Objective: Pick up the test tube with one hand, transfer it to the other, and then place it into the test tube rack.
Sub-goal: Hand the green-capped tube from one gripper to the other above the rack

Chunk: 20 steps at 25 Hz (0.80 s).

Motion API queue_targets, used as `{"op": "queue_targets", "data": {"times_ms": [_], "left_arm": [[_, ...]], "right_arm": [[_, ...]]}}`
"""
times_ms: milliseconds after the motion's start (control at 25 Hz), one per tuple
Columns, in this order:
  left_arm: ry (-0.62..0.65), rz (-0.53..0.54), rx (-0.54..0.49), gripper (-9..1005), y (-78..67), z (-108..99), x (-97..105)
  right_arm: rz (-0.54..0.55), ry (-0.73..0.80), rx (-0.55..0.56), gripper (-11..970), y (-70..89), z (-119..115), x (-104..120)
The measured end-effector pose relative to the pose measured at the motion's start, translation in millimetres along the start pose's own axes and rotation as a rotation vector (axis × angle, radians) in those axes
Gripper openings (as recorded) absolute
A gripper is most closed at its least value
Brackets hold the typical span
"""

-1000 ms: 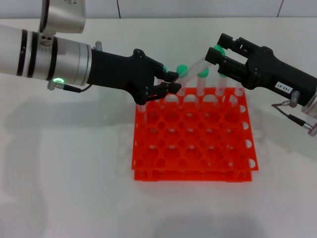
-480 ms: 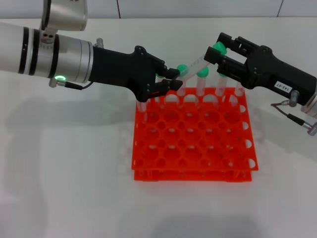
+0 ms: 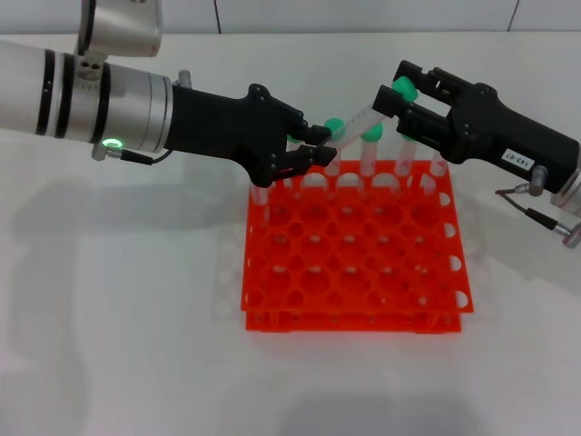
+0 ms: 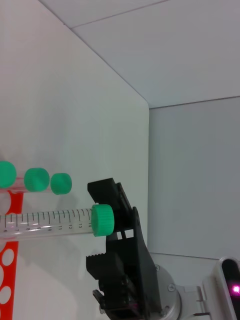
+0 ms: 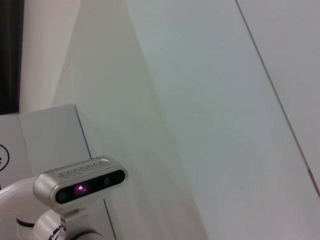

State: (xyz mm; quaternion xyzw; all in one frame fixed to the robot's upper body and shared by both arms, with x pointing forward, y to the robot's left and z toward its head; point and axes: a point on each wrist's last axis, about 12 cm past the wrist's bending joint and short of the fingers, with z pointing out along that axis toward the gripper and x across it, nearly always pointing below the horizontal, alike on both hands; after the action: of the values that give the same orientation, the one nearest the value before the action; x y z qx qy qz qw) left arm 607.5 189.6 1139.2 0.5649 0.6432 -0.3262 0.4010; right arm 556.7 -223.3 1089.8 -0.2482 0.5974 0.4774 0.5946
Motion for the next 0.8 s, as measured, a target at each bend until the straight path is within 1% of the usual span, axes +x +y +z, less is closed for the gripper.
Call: {"op": "queue_targets", "data": {"times_ms": [200,440,680,800], "left_arm": [[-0.01,0.0,-0.004,143,0.2,1.0,-1.2],[-0.013,-0.001,-0.004,142,0.0,1.7,-1.1],[-0.016,-0.005,0.0,140,-1.1,2.8,-0.7],[-0.017,-0.006,0.002,140,-1.9,4.2,-0.5]], "right_arm": [[0.001,0.006,-0.007,577,1.0,0.2,0.9],[0.001,0.006,-0.007,355,1.0,0.1,0.9],[0.002,0.002,-0.01,252,1.6,-0.7,0.8],[0.0,0.001,-0.01,253,1.7,-1.3,0.6]]}}
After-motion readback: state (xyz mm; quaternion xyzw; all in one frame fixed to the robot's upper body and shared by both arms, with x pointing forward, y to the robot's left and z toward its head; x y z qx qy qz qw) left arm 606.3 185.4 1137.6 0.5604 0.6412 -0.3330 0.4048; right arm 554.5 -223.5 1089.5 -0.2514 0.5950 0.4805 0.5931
